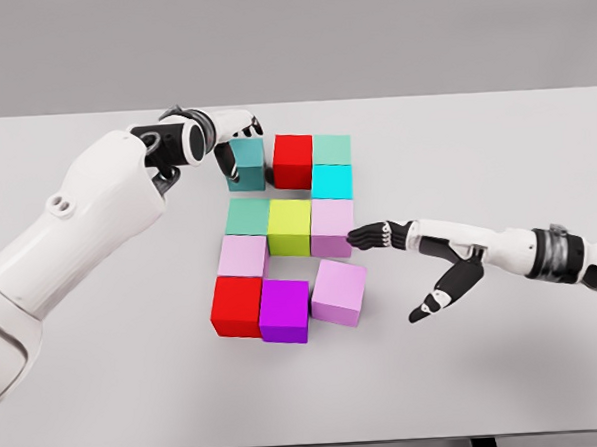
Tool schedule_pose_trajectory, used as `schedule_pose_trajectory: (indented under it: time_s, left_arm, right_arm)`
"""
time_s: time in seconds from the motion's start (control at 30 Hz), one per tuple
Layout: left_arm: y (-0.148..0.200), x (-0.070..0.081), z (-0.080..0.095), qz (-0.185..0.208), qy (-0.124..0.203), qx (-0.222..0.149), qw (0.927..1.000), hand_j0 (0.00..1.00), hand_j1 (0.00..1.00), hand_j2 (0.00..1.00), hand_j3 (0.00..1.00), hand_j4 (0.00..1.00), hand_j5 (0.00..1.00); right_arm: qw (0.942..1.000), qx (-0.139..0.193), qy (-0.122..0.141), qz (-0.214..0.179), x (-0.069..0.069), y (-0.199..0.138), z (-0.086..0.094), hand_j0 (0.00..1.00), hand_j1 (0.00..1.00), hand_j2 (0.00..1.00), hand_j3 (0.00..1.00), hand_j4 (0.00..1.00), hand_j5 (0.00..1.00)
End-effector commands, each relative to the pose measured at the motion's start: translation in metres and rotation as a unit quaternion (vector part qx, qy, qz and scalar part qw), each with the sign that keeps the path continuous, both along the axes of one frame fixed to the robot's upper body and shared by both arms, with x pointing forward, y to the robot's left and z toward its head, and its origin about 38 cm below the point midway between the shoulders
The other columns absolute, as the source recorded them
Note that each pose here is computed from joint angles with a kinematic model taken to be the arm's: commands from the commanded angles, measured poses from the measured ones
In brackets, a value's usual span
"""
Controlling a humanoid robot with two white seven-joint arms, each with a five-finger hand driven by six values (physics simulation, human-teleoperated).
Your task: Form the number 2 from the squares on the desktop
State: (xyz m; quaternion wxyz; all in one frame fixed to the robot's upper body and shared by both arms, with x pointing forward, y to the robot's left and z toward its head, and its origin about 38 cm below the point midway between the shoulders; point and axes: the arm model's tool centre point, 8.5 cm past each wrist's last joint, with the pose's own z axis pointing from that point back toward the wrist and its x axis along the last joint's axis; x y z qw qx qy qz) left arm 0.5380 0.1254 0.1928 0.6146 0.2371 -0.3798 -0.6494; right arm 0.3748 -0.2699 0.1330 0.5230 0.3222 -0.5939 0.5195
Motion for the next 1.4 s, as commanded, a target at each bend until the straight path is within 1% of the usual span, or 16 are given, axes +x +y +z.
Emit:
schedule_pose_trajectory:
  time_s: [0.0,0.07,0.1,0.53,0.67,0.77,0.8,0.93,1.27,1.37]
  left_arm:
    - [0.0,0.001,0.0,0.0,-0.003,0.005,1.0,0.88,0.88,0.88,0.88,0.88,0.88]
    - [-0.001,0.002,-0.002,0.001,-0.003,0.008,1.0,0.88,0.88,0.88,0.88,0.88,0.88]
    - [-0.003,0.002,-0.002,0.0,-0.006,0.011,0.9999,0.88,0.88,0.88,0.88,0.88,0.88]
    - [-0.002,0.002,-0.002,-0.002,-0.007,0.012,0.9999,0.89,0.89,0.89,0.89,0.89,0.89]
    - [-0.002,0.002,-0.003,-0.002,-0.013,0.022,0.9997,0.9,0.9,0.9,0.9,0.9,0.9]
    - [-0.002,0.002,-0.003,-0.002,-0.017,0.028,0.9995,0.91,0.91,0.91,0.91,0.91,0.91]
    - [-0.001,0.002,-0.002,-0.001,-0.02,0.031,0.9993,0.93,0.93,0.93,0.93,0.93,0.93]
    - [-0.001,0.002,-0.002,-0.002,-0.021,0.031,0.9993,0.97,0.97,0.97,0.97,0.97,0.97]
    - [0.005,0.004,-0.001,0.004,-0.022,0.031,0.9993,0.99,0.99,0.99,0.99,0.99,0.99]
    - [0.005,0.003,-0.002,0.004,-0.021,0.031,0.9993,0.99,0.99,0.99,0.99,0.99,0.99]
  right_arm:
    - [1.0,0.001,0.003,-0.005,0.002,0.0,-0.002,1.0,1.0,1.0,1.0,1.0,1.0]
    - [1.0,0.0,0.007,-0.004,0.002,0.001,-0.006,1.0,1.0,1.0,1.0,1.0,1.0]
    - [0.9999,-0.002,0.012,-0.003,0.002,0.003,-0.011,1.0,1.0,1.0,1.0,1.0,1.0]
    - [0.9997,-0.007,0.021,0.009,0.001,0.016,-0.025,1.0,1.0,1.0,1.0,1.0,1.0]
    - [0.9997,-0.007,0.021,0.008,0.001,0.016,-0.025,1.0,1.0,1.0,1.0,1.0,1.0]
    - [0.9997,-0.009,0.021,0.006,0.003,0.015,-0.025,1.0,1.0,1.0,1.0,1.0,1.0]
    - [0.9997,-0.008,0.021,0.006,0.003,0.015,-0.026,1.0,1.0,1.0,1.0,1.0,1.0]
    - [0.9998,-0.007,0.018,0.009,0.004,0.018,-0.024,1.0,1.0,1.0,1.0,1.0,1.0]
    - [0.9997,-0.002,0.016,0.019,0.004,0.028,-0.024,1.0,1.0,1.0,1.0,1.0,1.0]
    - [0.9995,-0.002,0.015,0.029,0.003,0.036,-0.026,1.0,1.0,1.0,1.0,1.0,1.0]
